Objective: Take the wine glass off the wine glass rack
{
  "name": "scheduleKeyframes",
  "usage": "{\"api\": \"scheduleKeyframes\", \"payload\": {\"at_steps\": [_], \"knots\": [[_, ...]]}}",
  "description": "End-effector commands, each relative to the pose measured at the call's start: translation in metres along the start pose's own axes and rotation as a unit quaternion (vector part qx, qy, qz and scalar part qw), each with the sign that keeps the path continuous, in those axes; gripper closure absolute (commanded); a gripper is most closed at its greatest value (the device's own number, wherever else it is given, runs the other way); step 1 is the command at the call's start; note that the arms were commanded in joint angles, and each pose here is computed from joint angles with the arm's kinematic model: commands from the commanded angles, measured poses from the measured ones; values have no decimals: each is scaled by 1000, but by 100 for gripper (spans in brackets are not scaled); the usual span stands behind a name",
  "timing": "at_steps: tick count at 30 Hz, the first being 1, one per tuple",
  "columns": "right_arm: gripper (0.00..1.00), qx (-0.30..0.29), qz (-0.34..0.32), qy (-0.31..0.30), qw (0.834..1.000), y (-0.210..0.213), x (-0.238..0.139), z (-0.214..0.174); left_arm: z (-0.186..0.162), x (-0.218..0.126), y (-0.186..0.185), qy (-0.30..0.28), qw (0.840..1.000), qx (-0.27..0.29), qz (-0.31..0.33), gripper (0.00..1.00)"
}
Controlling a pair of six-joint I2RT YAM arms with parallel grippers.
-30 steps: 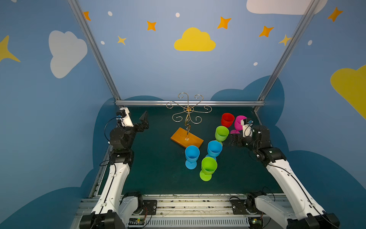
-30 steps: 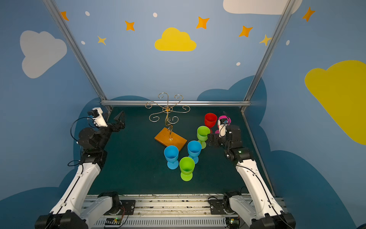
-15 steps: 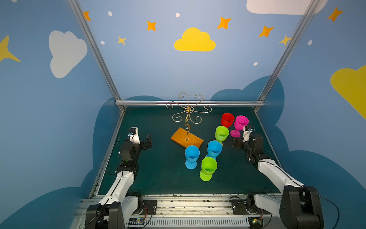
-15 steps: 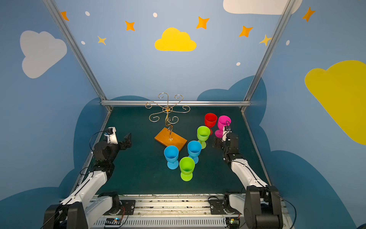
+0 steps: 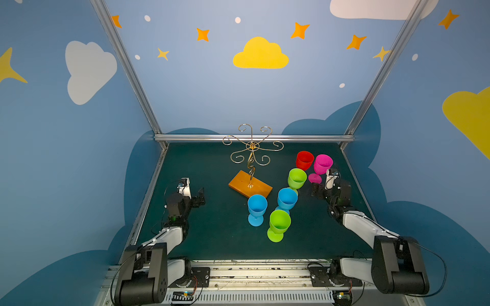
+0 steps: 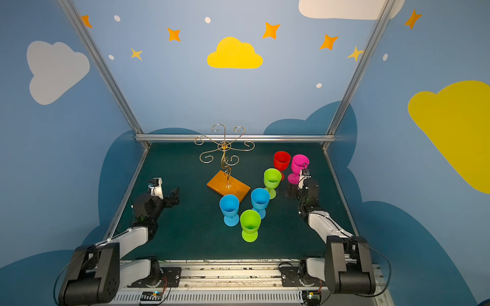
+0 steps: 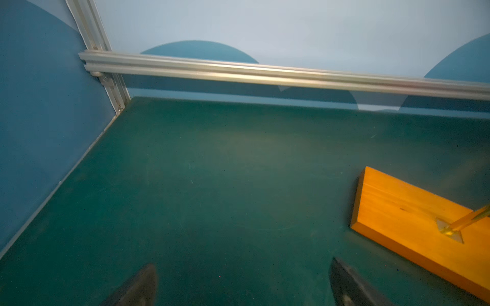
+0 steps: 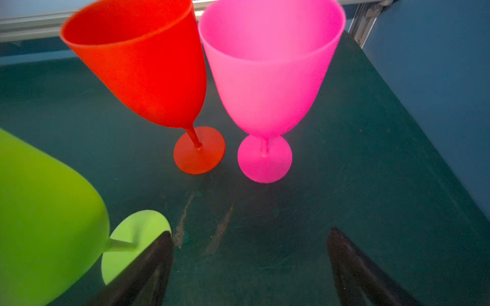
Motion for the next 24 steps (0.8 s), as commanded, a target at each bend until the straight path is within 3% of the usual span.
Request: {"api": "scheduleKeyframes", "payload": {"at_steps": [1, 14, 24], "knots": [[10, -4, 7, -22, 1000, 0, 4, -6, 11, 9, -5, -27, 999, 19, -12, 0], [10, -8, 14, -43, 999, 3, 5, -23, -10, 38, -3, 14, 1000, 20, -11, 0], [10, -4, -83, -26, 996, -4, 13, -20, -9, 39, -1, 18, 1000, 16, -2, 0]]}}
Point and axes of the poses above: each gripper's point midway between its finger pads, its own x axis out along the fingers, its own y axis along the line the jaws close on, z = x × y, the point moved 4 cm from there along -x, back along the fingers
